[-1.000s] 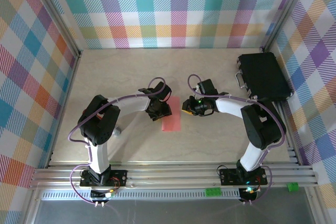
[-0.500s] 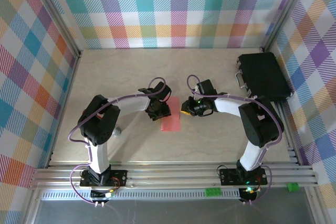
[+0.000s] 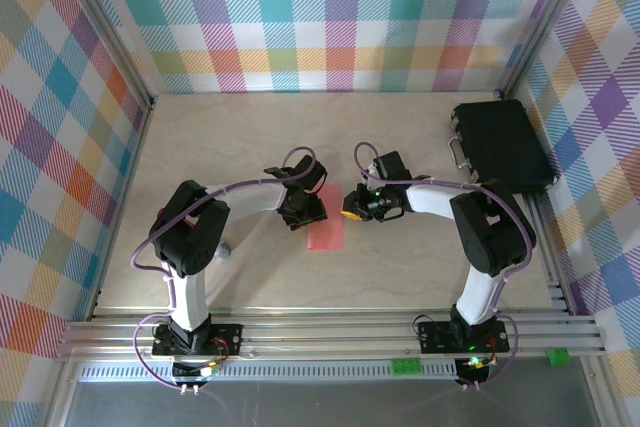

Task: Fold a paper plane with a square sheet of paper (pick it up from the middle)

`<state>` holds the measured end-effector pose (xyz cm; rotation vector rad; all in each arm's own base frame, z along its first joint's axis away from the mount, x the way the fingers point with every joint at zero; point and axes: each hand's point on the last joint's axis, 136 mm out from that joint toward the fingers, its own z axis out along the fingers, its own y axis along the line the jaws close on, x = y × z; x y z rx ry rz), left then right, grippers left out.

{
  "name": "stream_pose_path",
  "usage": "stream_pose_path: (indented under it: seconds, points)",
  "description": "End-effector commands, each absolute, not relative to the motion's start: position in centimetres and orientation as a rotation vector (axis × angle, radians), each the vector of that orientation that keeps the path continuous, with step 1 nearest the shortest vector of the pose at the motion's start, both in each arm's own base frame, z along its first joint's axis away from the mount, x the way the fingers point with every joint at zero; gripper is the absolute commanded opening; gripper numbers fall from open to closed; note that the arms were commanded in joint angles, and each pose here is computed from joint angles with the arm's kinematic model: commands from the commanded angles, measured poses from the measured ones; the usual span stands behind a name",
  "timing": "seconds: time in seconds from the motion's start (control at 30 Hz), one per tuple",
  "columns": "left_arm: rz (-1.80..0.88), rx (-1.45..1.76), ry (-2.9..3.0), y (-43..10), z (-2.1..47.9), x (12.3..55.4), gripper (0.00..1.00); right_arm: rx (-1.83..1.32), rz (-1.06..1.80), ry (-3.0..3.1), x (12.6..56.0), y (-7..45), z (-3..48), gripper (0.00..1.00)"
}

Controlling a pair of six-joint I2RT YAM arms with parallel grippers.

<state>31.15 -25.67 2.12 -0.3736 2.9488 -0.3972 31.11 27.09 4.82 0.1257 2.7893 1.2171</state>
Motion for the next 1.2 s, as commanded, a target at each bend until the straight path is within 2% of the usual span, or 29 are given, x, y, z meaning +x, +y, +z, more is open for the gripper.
stream_pose_path:
  seconds: [0.0, 1.17]
  points:
    - [-0.228, -0.438, 2.984, -23.4, -1.2, 30.8, 0.49, 0.104, 1.273, 2.765, 31.7, 27.9, 5.5, 0.17]
    - [-0.265, -0.375, 3.028, -23.9, -2.0, 30.1, 0.5, 0.052, 1.27, 2.853, 31.7, 29.9, 3.4, 0.11]
